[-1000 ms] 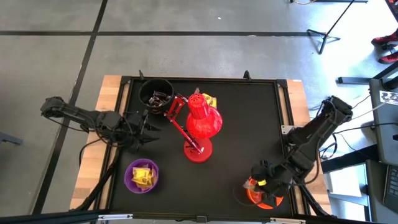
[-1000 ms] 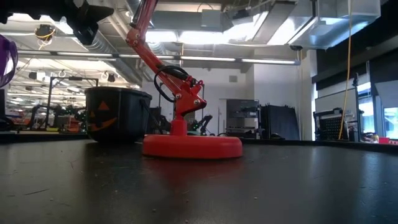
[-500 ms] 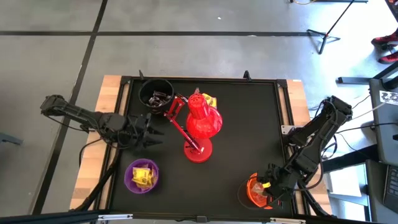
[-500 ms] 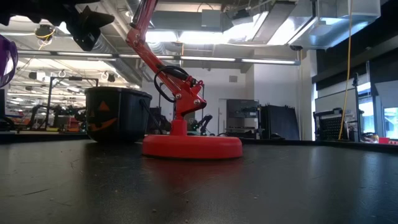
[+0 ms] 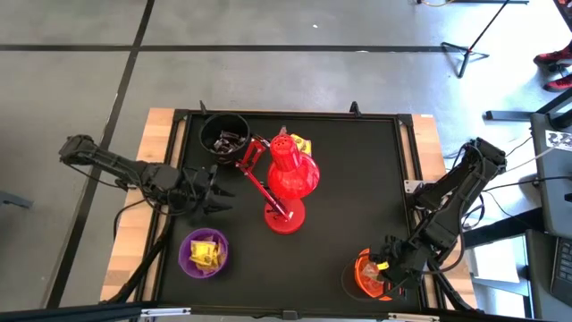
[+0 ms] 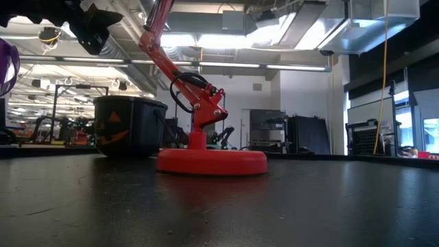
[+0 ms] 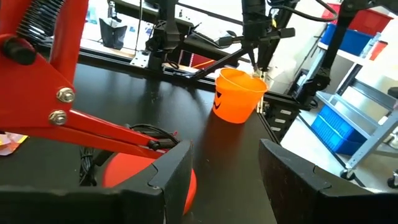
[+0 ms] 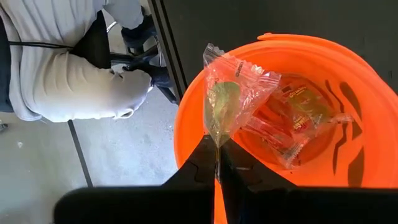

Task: Organize candy in baskets
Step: Put the green gummy into the orange bucket

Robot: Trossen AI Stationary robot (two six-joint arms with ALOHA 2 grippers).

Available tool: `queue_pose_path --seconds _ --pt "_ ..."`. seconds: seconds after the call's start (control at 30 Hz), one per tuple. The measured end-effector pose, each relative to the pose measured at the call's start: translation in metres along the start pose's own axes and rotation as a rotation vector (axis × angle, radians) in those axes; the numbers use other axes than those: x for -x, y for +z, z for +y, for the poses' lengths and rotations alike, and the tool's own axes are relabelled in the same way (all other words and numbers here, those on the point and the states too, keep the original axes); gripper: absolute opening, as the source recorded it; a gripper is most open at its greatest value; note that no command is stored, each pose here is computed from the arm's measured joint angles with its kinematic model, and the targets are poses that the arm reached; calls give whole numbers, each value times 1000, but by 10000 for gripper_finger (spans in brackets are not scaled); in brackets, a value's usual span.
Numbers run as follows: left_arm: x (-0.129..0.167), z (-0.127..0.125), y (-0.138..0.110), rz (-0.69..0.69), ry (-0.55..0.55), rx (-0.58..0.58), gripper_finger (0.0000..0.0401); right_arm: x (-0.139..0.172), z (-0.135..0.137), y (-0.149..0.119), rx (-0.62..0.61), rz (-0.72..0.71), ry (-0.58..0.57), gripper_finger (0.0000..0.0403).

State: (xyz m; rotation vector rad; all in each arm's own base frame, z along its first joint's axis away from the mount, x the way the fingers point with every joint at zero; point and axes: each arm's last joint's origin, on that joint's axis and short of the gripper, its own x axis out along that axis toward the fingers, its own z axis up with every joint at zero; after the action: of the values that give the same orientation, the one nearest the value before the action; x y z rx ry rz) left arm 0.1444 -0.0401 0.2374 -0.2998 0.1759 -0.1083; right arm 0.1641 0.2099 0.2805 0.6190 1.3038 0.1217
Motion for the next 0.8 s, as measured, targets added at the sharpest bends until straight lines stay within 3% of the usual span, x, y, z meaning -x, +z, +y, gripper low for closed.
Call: queue_pose_path --seconds 0.2,0.8 --pt "0 0 0 -2 7 -7 174 0 2 -2 -1 81 38 3" --pt "0 0 0 -2 7 -7 174 0 3 -2 -1 81 49 3"
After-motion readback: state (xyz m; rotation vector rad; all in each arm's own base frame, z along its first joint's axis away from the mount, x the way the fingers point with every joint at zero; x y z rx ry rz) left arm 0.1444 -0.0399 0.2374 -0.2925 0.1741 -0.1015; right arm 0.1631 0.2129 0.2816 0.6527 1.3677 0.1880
